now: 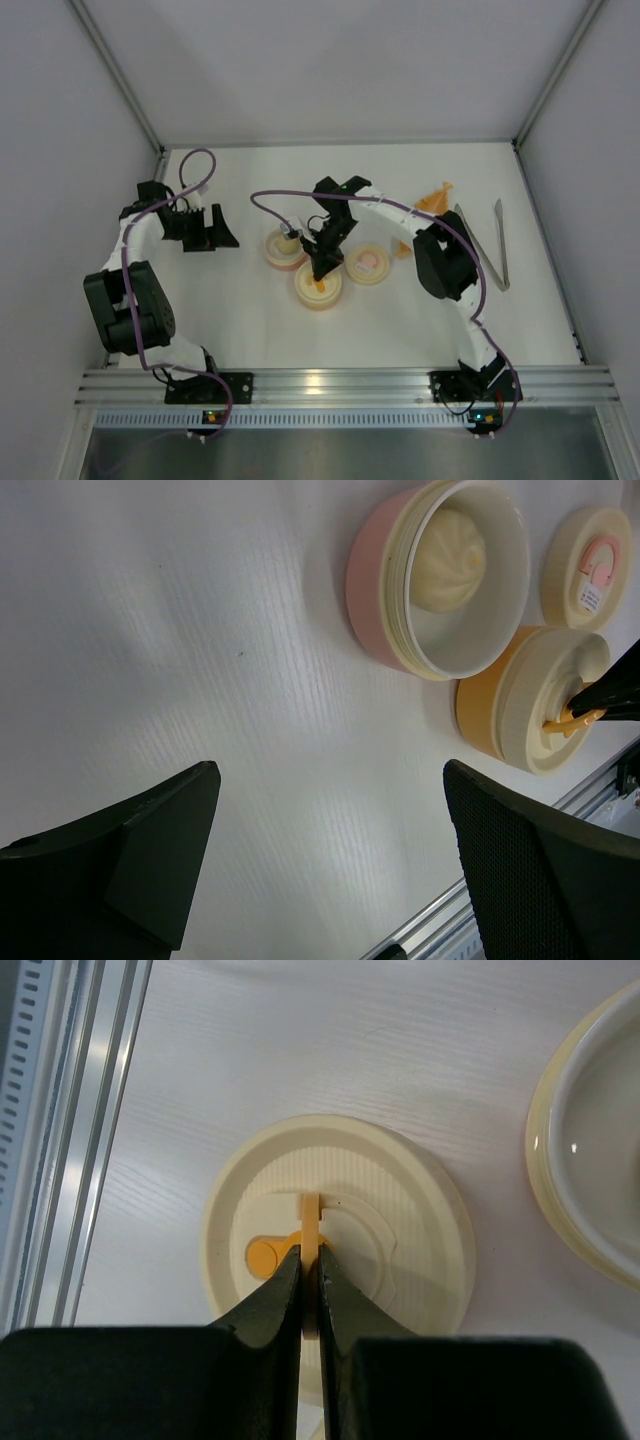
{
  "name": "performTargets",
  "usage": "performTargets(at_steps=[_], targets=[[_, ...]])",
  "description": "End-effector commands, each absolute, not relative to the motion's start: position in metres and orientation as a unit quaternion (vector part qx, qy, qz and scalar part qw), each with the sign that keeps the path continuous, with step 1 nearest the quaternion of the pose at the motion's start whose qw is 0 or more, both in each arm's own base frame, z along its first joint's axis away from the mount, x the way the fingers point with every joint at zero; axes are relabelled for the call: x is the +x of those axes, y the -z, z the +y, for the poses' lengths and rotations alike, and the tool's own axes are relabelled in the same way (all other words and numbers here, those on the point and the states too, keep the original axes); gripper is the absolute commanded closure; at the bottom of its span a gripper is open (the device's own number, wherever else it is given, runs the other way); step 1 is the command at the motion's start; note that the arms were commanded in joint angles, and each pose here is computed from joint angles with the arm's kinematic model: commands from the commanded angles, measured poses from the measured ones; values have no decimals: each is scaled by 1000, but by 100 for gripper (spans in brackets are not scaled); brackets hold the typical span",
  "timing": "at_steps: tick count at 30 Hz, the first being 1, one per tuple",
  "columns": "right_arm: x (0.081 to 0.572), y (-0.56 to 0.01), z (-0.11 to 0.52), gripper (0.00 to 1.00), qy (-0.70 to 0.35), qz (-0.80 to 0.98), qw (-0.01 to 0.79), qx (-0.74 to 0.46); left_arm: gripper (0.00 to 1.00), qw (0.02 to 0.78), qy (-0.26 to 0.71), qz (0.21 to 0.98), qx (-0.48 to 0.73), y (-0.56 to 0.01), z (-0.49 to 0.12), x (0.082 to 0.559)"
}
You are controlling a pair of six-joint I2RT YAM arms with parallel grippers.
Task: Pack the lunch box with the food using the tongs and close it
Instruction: Close the box lid on the packing box.
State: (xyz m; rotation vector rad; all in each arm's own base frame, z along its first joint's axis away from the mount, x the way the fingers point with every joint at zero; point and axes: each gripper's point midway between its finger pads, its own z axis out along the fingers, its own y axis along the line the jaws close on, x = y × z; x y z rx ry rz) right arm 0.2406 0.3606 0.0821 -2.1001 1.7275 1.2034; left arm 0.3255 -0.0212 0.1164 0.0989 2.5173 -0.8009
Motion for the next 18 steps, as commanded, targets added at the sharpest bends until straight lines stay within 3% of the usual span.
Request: performTargets(at_steps=[1, 3, 5, 10, 18], targets=[[229, -24, 319, 100, -337, 624, -14, -705, 2, 274, 288, 916, 57, -127, -22, 326], [227, -28, 317, 97, -340, 630, -12, -698, 2, 279, 287, 914, 60, -130, -22, 326], [223, -31, 314, 83, -340, 632, -9, -696, 2, 283, 290, 912, 63, -132, -24, 325], [221, -44, 318, 69, -349, 634, 8, -690, 2, 299, 298, 904, 73, -142, -28, 325], [228, -62, 328, 63, -358, 637, 34, -682, 2, 302, 300, 902, 76, -147, -29, 323]])
